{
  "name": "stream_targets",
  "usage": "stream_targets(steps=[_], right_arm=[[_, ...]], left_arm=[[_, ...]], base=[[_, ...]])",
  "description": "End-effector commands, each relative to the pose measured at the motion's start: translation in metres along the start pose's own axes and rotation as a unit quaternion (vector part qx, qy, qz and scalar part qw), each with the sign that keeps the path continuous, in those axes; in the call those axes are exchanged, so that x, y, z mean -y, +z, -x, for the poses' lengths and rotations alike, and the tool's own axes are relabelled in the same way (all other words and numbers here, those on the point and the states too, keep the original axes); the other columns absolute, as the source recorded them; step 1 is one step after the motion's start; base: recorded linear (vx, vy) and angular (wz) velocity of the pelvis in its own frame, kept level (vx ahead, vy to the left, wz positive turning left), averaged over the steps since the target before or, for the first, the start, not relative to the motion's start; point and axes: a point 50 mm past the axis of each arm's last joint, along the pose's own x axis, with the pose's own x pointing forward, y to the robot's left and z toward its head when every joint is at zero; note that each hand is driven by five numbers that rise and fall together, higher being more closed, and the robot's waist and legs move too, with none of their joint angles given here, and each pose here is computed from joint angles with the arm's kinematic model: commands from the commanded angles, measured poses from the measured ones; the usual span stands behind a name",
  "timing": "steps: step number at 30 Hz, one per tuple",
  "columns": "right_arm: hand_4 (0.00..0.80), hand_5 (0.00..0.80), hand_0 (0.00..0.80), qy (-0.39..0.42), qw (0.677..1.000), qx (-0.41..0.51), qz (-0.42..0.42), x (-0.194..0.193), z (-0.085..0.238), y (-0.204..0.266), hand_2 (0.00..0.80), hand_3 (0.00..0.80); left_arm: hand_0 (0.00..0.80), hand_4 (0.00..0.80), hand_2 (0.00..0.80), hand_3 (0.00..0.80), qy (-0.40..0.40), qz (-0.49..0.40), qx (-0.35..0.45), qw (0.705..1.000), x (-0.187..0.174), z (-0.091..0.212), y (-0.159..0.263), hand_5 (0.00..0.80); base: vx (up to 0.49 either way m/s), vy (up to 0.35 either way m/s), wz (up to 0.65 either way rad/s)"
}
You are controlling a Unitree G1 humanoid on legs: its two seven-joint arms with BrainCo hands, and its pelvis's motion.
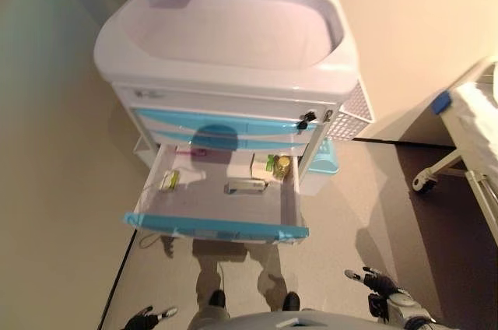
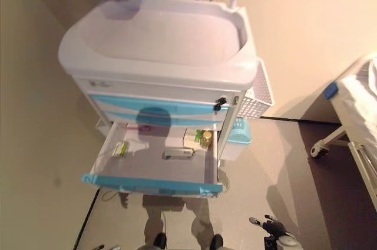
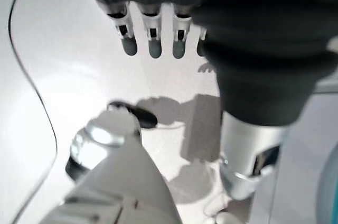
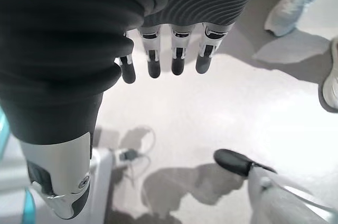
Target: Open the drawer and pick up the medicine
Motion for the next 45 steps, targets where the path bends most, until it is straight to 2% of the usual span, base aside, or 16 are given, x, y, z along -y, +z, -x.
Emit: stream_targets(steps=[1,8,15,19,24,26,30,34,36,45], right_arm=[[0.000,0.000,0.000,-0.022,0.999,0.040,-0.018,0.014,-0.002,0.024,0.000,0.000],[0.000,0.000,0.000,-0.026,0.995,0.089,-0.024,0.019,-0.001,0.049,0.000,0.000],[0.000,0.000,0.000,-0.012,0.977,0.208,-0.045,0.017,0.011,0.097,0.000,0.000],[0.000,0.000,0.000,0.004,0.952,0.303,-0.048,0.014,0.031,0.131,0.000,0.000],[0.000,0.000,0.000,0.022,0.928,0.367,-0.054,0.009,0.048,0.152,0.000,0.000],[0.000,0.000,0.000,0.043,0.907,0.415,-0.055,0.003,0.064,0.168,0.000,0.000],[0.000,0.000,0.000,0.061,0.889,0.449,-0.059,-0.004,0.076,0.179,0.000,0.000],[0.000,0.000,0.000,0.102,0.857,0.503,-0.053,-0.017,0.099,0.195,0.000,0.000],[0.000,0.000,0.000,0.109,0.854,0.507,-0.052,-0.019,0.102,0.195,0.000,0.000],[0.000,0.000,0.000,0.184,0.808,0.560,0.000,-0.048,0.132,0.210,0.000,0.000]], left_arm=[[0.000,0.000,0.000,0.000,0.048,-0.028,-0.007,0.998,-0.016,0.001,-0.001,0.000],[0.000,0.000,0.000,0.000,0.058,-0.062,-0.028,0.996,-0.014,0.002,-0.009,0.000],[0.000,0.000,0.000,0.000,0.066,-0.112,-0.051,0.990,-0.014,0.003,-0.019,0.000],[0.000,0.000,0.000,0.000,0.065,-0.133,-0.056,0.987,-0.011,0.003,-0.021,0.000],[0.000,0.000,0.000,0.000,0.065,-0.136,-0.048,0.987,-0.009,0.002,-0.018,0.000],[0.000,0.000,0.000,0.000,0.066,-0.135,-0.043,0.988,-0.007,0.002,-0.015,0.000],[0.000,0.000,0.000,0.000,0.067,-0.136,-0.040,0.988,-0.006,0.001,-0.014,0.000],[0.000,0.000,0.000,0.000,0.070,-0.141,-0.040,0.987,-0.007,0.002,-0.014,0.000],[0.000,0.000,0.000,0.000,0.072,-0.141,-0.037,0.987,-0.008,0.002,-0.014,0.000],[0.000,0.000,0.000,0.000,0.079,-0.150,-0.018,0.985,-0.012,0.001,-0.004,0.000]], base=[[0.106,0.094,-0.40],[0.037,0.059,-0.31],[0.031,0.028,-0.20],[0.012,0.027,-0.08],[0.003,0.007,-0.01],[0.000,0.000,0.00],[0.000,0.000,0.00],[0.000,0.000,0.00],[0.000,0.000,0.00],[0.000,0.000,0.00]])
